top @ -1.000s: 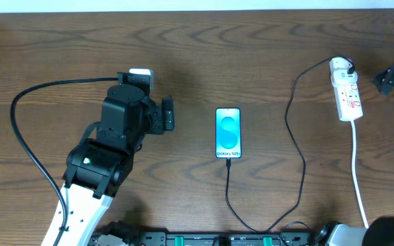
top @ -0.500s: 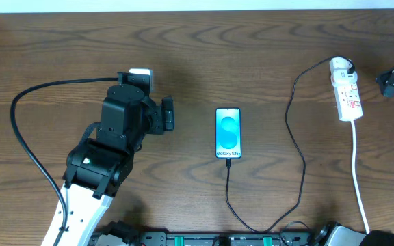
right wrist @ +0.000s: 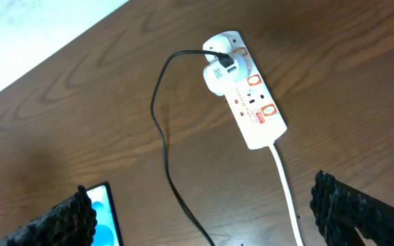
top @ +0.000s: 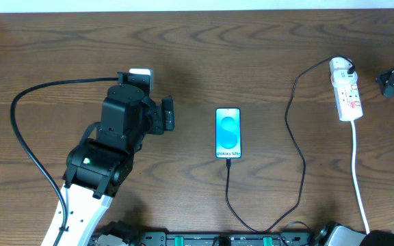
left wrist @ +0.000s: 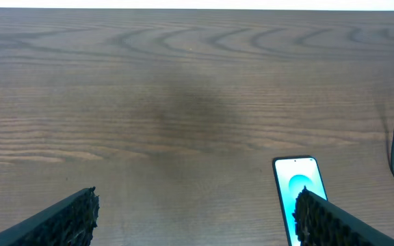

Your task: Plug charger to phone and switch on socket

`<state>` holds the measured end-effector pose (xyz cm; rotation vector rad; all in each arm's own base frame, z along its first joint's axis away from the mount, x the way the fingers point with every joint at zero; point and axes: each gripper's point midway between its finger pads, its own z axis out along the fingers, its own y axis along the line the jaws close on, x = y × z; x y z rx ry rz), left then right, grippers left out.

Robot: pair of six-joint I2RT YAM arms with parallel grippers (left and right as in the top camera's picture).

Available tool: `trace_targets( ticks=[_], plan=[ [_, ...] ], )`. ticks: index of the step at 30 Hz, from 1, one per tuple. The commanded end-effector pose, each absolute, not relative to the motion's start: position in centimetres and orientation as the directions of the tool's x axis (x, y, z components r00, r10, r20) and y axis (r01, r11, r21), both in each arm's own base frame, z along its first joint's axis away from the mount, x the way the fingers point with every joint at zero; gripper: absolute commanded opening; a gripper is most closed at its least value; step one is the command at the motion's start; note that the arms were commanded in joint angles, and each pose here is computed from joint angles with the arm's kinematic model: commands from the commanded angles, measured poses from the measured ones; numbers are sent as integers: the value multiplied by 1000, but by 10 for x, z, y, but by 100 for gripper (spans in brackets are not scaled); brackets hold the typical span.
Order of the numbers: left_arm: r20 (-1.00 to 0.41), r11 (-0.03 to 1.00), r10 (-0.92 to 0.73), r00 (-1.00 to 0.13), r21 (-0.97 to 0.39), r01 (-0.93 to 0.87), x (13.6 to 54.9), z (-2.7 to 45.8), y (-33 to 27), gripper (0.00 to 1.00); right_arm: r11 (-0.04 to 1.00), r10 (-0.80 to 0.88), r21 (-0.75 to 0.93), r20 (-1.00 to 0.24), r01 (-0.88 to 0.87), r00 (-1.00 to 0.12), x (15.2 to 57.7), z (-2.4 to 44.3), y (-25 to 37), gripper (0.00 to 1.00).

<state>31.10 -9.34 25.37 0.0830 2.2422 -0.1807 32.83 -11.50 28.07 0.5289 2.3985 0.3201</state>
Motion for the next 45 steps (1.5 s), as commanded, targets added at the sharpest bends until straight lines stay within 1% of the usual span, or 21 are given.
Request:
trace_targets(
  ticks=[1, 14, 22, 29, 33, 39, 45],
  plan=[
    [-783, 990, 5, -622, -84, 114, 312, 255, -90, 91, 889, 450, 355, -559, 290, -697, 328, 286, -115, 99],
    [-783, 989, 8, -622, -84, 119, 308, 256, -91, 91, 889, 450, 355, -559, 290, -697, 328, 286, -115, 99],
    [-772, 990, 13, -636, -80, 117, 283, 259, -81, 91, 889, 450, 355, -559, 290, -697, 328, 286, -115, 99],
    [-797, 991, -11, -604, -90, 101, 268, 254, -69, 91, 889, 450, 355, -559, 290, -697, 328, 286, -115, 99],
    [-837, 989, -49, -545, -116, 89, 269, 249, -63, 91, 889, 450, 355, -559, 290, -697, 328, 286, -115, 99],
    [-924, 979, -127, -361, -174, 102, 271, 255, -57, 91, 889, 450, 355, -559, 290, -697, 328, 286, -115, 99],
    [-968, 974, -180, -176, -201, 107, 262, 256, -46, 91, 889, 450, 355, -559, 290, -697, 328, 286, -115, 99]
  ],
)
